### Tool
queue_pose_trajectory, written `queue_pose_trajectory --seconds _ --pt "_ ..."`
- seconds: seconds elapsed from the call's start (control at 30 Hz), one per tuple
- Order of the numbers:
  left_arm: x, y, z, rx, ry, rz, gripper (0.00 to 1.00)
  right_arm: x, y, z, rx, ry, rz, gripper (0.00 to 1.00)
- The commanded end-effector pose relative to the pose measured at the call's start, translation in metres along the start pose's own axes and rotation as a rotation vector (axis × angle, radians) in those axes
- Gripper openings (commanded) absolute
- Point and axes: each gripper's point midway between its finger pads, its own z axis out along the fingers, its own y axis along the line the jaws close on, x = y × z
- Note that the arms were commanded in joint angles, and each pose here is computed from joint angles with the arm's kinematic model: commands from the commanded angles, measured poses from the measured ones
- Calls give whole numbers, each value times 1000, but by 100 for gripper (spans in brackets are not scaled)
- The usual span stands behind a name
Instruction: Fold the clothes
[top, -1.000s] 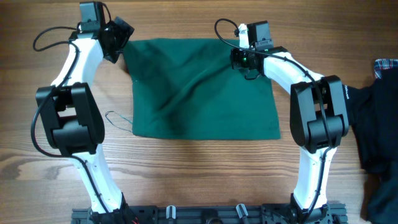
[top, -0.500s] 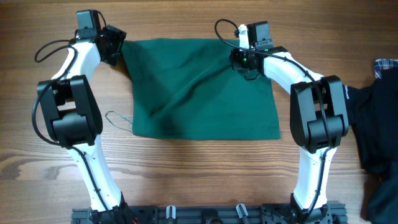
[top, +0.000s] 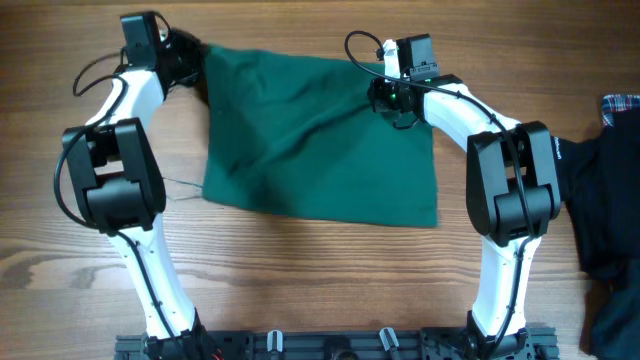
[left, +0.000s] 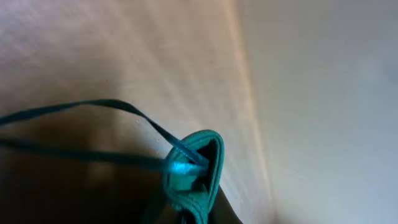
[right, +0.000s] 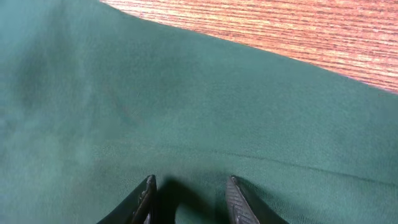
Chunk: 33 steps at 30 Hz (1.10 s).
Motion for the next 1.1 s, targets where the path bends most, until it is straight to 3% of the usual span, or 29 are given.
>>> queue_pose_trajectory --seconds 0.0,0.03,0.13,0.2,0.37,0.57,0.67,0.73,0.8,0.87,0.9,1.0,1.07 --pt "9 -20 1 122 71 206 4 8 -5 4 20 24 -11 37" --pt "9 -20 2 124 67 269 8 8 -5 4 20 25 -11 37" --pt "12 -13 3 108 64 560 38 8 -5 4 20 25 -12 37" --pt "9 -5 5 60 38 700 50 8 -5 4 20 25 -12 37" --pt "-14 -1 9 -81 -104 953 47 9 -5 4 20 27 -11 37" --pt "-34 -43 3 29 -264 1016 46 14 -6 5 22 40 -8 37" --pt "-34 -64 -6 81 -269 980 37 -20 -3 -9 20 -55 -17 39" --pt "-29 -99 -27 144 -277 992 36 -68 6 -42 12 -170 -33 39" --pt "-13 -122 -43 161 -255 968 35 -108 13 -69 2 -264 -1 39" --pt "14 -118 -37 129 -173 962 35 -121 7 -76 38 -305 62 40" --pt "42 -97 -22 48 -80 941 35 -122 -1 -75 80 -313 81 44" --pt "75 -57 6 -141 -20 1002 36 -113 -35 -67 197 -296 114 58" --pt "104 -35 19 -193 75 1052 37 -98 -66 -68 226 -244 215 58"
